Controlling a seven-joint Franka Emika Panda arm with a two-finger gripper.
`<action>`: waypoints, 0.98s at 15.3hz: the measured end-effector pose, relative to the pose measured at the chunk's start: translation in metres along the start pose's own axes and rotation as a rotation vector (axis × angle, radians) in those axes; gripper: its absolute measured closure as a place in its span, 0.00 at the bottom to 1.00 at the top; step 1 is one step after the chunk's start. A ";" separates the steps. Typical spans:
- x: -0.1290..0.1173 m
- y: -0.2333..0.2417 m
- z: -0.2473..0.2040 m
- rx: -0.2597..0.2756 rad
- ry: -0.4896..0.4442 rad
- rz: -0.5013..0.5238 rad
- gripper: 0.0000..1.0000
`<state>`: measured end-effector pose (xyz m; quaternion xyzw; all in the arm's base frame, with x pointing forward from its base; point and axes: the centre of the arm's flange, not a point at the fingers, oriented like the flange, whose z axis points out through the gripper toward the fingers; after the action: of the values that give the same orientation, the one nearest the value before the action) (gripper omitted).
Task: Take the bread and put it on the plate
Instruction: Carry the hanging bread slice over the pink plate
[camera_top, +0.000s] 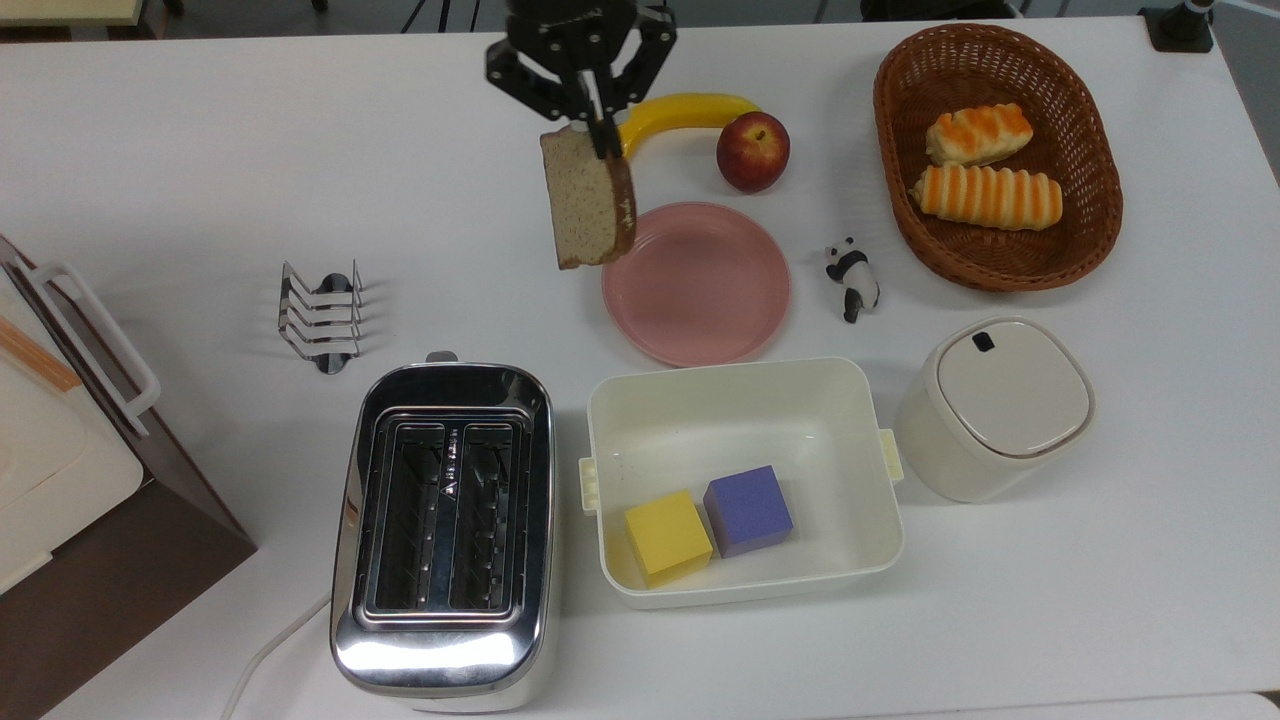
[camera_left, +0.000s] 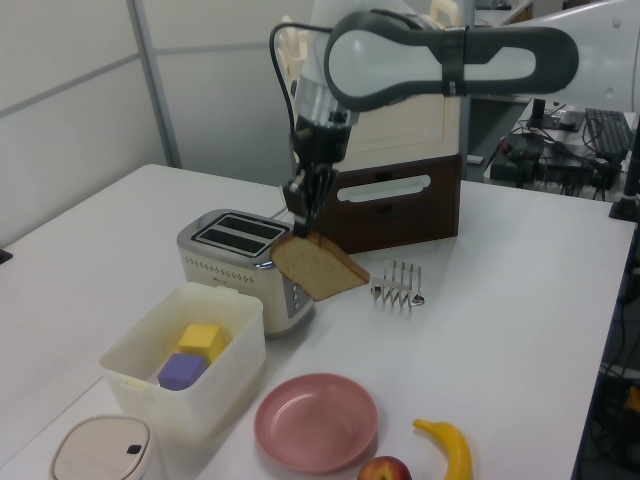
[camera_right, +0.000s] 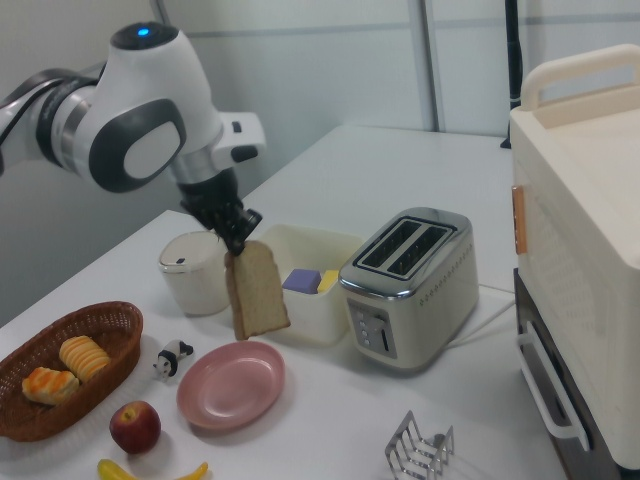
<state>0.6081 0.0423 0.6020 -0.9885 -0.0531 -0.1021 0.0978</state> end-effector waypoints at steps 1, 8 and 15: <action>-0.004 -0.005 0.007 -0.002 -0.016 -0.016 0.93; -0.025 -0.040 0.076 -0.061 -0.161 -0.113 0.93; -0.023 -0.048 0.137 -0.101 -0.249 -0.163 0.93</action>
<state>0.6059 0.1155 0.4741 -0.9896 -0.1398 0.0110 0.0319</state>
